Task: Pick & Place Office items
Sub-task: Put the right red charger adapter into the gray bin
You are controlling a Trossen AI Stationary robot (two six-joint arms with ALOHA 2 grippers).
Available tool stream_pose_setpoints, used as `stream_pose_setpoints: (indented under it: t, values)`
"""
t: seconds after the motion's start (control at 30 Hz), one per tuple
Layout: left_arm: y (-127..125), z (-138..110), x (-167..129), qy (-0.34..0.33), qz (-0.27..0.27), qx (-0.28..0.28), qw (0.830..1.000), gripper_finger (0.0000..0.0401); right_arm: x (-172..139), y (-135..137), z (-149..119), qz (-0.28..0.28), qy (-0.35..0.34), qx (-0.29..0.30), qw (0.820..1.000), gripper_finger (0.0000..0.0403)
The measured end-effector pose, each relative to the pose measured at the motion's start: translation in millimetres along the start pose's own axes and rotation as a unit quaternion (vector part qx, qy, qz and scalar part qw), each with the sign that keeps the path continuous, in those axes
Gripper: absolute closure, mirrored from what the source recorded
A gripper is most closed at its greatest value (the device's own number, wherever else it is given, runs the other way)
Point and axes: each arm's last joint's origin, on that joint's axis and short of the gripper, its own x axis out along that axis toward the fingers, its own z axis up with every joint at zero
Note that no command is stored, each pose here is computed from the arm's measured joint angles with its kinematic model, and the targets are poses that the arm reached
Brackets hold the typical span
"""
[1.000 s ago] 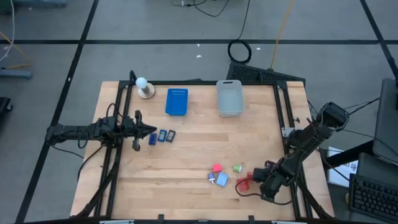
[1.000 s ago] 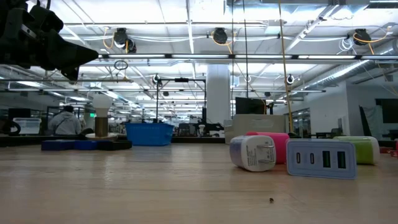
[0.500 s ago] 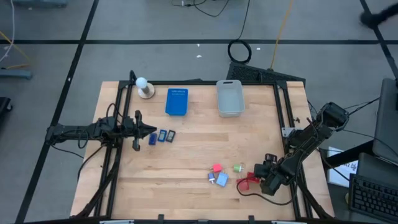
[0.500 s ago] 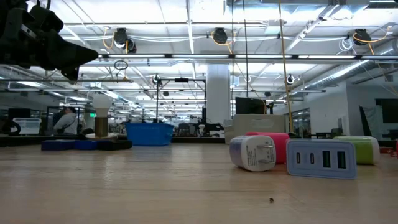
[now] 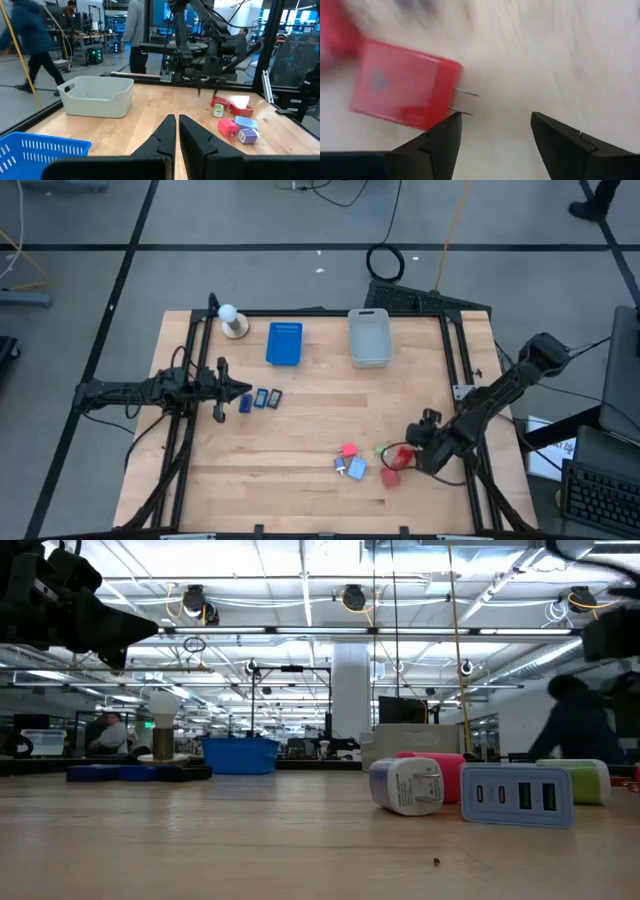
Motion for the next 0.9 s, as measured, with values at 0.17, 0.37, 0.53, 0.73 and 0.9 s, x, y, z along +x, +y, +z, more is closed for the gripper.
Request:
stream_pose_setpoints:
  t: [0.17, 0.37, 0.53, 0.73, 0.9]
  values:
    - [0.0, 0.0, 0.0, 0.0, 0.0, 0.0, 1.0, 0.038, -3.4, 3.5, 15.6, 0.03, -0.073, -0.028, 0.997, 0.017]
    - [0.0, -0.1, 0.0, 0.0, 0.0, 0.0, 1.0, 0.038, -6.6, 12.4, 35.1, 0.078, -0.156, -0.023, 0.984, 0.0173]
    - [0.0, 0.0, 0.0, 0.0, 0.0, 0.0, 1.0, 0.038, -8.0, 14.8, 48.8, 0.102, -0.202, -0.002, 0.974, 0.0162]
    - [0.0, -0.1, 0.0, 0.0, 0.0, 0.0, 1.0, 0.038, -2.7, 26.9, 57.7, 0.153, -0.21, -0.061, 0.964, 0.0114]
    - [0.0, -0.1, 0.0, 0.0, 0.0, 0.0, 1.0, 0.038, -5.2, 34.9, 61.6, 0.083, -0.121, -0.148, 0.978, 0.0107]
